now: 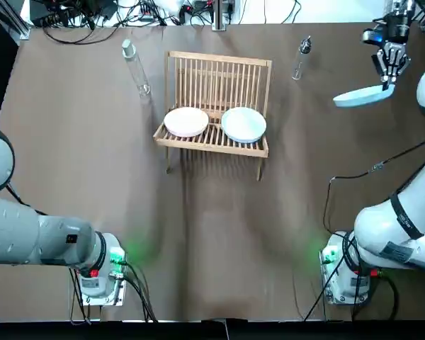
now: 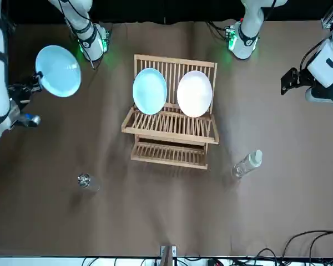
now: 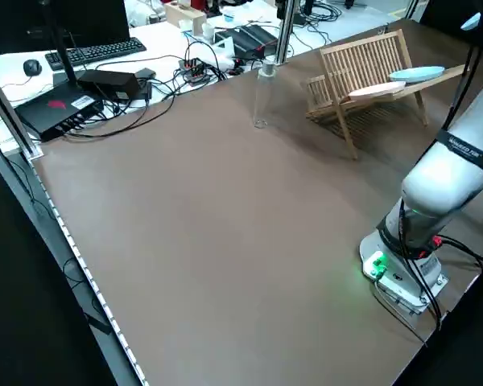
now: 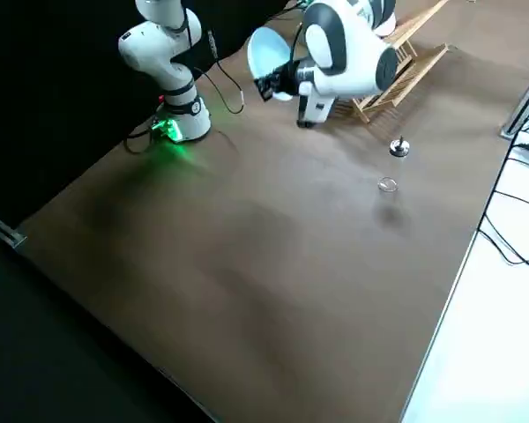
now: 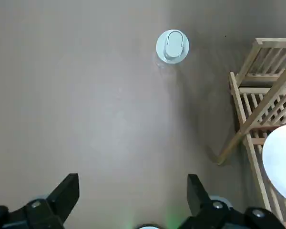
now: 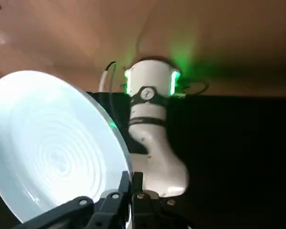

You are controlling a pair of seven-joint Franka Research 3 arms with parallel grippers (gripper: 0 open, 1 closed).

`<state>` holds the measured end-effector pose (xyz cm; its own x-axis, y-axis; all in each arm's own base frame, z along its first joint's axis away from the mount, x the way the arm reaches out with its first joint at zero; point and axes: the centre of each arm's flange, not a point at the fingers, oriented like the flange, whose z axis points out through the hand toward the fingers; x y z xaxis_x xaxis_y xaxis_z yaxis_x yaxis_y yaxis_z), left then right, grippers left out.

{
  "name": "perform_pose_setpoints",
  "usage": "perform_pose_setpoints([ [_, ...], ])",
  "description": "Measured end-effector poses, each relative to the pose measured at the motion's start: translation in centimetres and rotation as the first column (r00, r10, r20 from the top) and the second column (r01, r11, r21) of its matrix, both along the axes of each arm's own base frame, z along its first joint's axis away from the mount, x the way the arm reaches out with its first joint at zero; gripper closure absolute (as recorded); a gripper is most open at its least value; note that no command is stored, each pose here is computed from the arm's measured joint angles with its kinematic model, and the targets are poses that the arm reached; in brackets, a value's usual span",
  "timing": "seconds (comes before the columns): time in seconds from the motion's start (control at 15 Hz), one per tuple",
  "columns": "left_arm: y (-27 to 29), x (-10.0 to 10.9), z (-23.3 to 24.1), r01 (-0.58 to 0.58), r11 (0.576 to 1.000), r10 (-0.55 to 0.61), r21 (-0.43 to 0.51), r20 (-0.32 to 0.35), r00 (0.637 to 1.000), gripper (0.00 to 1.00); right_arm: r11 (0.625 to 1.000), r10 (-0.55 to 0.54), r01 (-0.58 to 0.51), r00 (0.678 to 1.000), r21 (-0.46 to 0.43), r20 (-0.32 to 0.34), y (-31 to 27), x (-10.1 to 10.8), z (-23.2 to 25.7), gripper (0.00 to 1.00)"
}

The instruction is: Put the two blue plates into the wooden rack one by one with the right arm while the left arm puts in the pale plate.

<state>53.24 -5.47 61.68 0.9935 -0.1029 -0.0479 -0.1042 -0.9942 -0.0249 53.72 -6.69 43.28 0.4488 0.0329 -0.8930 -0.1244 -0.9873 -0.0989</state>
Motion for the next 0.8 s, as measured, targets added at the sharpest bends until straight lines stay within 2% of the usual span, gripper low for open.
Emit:
perform_pose_setpoints([
  [0.33, 0.0, 0.1, -0.2, 0.0, 1.0, 0.0, 0.0, -0.004, 1.0, 0.0, 0.998, -0.043, 0.038, 0.995, -0.057, -0.094, 8.8, -2.7, 0.0, 0.96],
  [0.8, 0.0, 0.1, -0.3, 0.0, 1.0, 0.0, 0.0, -0.005, 1.0, 0.0, 0.995, -0.005, -0.013, 0.982, -0.097, -0.189, 16.0, -5.3, -1.9, 0.96],
])
